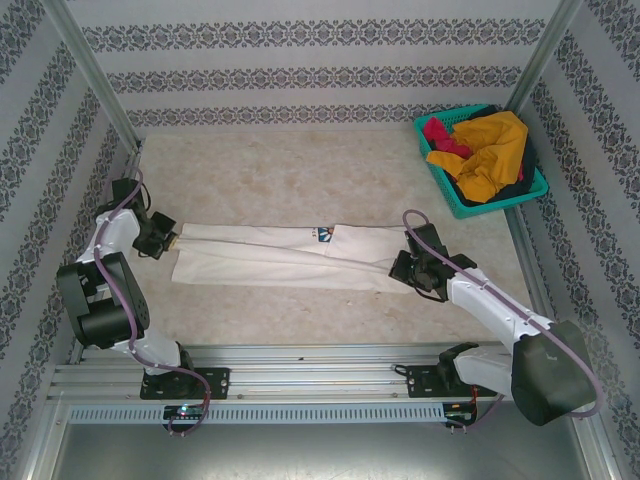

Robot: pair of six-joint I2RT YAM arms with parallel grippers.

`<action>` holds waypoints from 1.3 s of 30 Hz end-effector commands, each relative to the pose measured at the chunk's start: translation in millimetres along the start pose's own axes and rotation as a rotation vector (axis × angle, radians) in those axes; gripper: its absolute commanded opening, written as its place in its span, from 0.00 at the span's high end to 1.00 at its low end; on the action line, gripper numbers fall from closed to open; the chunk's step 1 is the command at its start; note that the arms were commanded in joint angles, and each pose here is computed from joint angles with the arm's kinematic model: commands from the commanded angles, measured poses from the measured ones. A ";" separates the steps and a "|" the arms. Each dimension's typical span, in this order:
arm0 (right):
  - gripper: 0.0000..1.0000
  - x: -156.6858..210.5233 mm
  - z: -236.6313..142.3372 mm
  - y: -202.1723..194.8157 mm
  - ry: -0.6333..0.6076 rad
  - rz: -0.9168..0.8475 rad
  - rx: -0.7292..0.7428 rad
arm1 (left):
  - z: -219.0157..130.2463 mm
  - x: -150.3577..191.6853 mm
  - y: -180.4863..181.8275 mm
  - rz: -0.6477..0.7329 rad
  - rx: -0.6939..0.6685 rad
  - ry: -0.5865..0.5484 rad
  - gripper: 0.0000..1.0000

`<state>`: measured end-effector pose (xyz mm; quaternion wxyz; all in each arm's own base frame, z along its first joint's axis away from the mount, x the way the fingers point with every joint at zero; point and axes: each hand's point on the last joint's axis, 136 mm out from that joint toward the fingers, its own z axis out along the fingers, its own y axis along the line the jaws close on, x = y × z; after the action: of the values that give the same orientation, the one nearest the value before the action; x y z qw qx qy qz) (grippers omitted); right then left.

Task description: Fold and stack the t-shirts

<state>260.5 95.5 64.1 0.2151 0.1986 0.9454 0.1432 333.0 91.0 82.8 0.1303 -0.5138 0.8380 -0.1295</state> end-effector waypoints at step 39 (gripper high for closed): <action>0.67 -54.5 98.3 152.2 0.033 -0.460 0.151 | 68.8 105.8 -3.4 0.197 -0.113 0.098 0.36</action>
<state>403.8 241.2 55.8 0.2238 -0.0071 0.9723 0.0677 334.4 -19.6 24.7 0.0988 -0.4114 0.8993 -0.1105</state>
